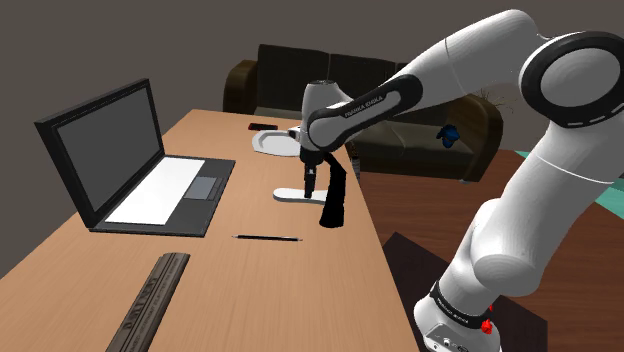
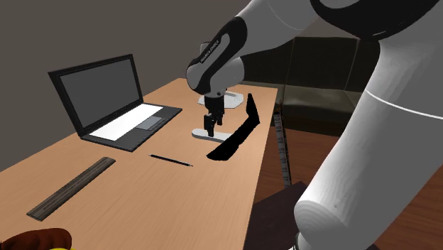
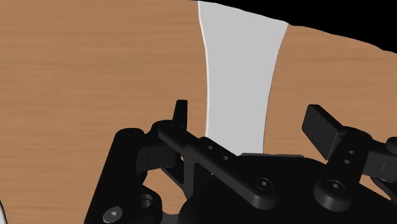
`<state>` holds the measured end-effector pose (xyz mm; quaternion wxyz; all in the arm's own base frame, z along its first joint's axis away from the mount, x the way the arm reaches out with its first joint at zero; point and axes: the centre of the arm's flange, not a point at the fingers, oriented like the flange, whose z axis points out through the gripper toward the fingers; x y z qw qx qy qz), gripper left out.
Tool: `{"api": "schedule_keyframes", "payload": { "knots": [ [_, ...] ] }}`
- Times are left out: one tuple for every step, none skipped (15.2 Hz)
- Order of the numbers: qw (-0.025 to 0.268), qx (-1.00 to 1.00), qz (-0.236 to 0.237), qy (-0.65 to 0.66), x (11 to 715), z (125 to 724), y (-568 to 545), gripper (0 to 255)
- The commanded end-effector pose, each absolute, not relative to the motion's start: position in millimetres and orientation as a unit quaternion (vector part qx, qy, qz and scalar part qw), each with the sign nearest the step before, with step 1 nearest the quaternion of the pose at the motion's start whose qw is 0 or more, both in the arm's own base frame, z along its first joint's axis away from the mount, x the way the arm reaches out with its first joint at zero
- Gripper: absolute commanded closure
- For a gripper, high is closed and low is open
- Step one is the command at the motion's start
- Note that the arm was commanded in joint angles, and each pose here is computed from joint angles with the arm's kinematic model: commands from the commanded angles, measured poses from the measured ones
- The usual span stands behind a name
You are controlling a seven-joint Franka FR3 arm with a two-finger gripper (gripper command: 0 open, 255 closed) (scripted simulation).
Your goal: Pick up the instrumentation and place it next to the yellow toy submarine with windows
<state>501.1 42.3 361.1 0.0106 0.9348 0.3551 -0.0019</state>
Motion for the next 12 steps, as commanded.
{"api": "schedule_keyframes", "payload": {
  "knots": [
    [0.011, 0.934, -0.001, 0.357, 502, 349, 41, 0],
    [0.011, 0.934, -0.001, 0.357, 502, 344, 41, 0],
    [0.011, 0.934, -0.001, 0.357, 502, 339, 41, 0],
    [0.011, 0.934, -0.001, 0.357, 502, 333, 41, 0],
    [0.011, 0.934, -0.001, 0.357, 502, 330, 41, 0],
    [0.011, 0.934, -0.001, 0.357, 502, 330, 41, 0],
    [0.011, 0.934, -0.001, 0.357, 502, 330, 41, 0],
    [0.011, 0.934, -0.001, 0.357, 502, 330, 41, 0],
    [0.011, 0.934, -0.001, 0.357, 502, 330, 41, 0],
    [0.011, 0.934, -0.001, 0.357, 502, 330, 41, 0],
    [0.011, 0.934, -0.001, 0.357, 502, 330, 41, 0],
    [0.011, 0.934, -0.001, 0.357, 502, 330, 41, 0]
  ]
}}
